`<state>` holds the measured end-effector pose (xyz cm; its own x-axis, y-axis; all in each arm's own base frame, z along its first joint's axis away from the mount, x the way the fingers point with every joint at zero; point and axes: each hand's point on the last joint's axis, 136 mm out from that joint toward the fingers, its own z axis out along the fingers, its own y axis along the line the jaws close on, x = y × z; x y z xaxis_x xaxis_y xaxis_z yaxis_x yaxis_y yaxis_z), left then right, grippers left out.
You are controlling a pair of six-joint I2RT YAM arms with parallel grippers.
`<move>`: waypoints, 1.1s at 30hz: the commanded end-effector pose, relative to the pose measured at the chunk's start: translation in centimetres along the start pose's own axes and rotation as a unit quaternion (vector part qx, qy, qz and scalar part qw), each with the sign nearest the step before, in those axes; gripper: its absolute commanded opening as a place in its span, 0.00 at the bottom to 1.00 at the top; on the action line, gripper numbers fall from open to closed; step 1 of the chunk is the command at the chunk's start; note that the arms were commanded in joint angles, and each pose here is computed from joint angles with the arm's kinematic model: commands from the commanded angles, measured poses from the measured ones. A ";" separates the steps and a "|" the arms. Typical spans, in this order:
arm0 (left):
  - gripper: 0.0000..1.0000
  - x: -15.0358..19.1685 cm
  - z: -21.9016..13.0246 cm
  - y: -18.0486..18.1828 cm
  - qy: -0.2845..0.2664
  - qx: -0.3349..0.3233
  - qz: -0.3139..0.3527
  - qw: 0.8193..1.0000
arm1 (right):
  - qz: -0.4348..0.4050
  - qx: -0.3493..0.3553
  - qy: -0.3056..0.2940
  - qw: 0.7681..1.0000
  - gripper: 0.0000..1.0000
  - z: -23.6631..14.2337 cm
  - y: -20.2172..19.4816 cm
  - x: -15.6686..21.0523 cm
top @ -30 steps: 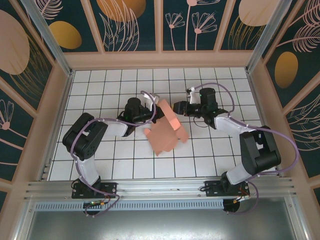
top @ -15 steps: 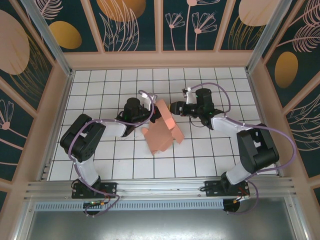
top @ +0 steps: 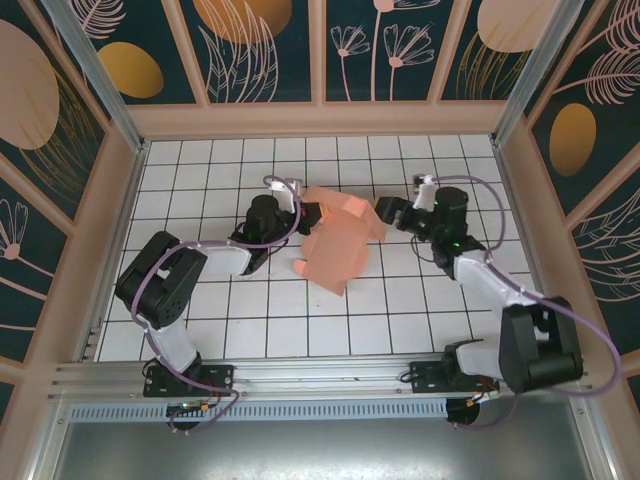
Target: Fold the paper box
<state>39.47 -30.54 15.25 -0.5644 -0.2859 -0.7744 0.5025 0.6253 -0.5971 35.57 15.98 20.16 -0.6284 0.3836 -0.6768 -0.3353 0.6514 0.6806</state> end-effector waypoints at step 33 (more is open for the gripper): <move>0.00 -6.2 -1.3 -2.0 -0.138 0.048 -0.132 0.980 | 0.036 -0.219 -0.024 0.975 0.41 -0.5 12.5 -1.5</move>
<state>41.11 -29.21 20.15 -0.5294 -0.6130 -0.5864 0.3846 0.4427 -0.8100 31.47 22.79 28.40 -0.6566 0.4501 -0.6052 -0.5360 0.2861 0.7942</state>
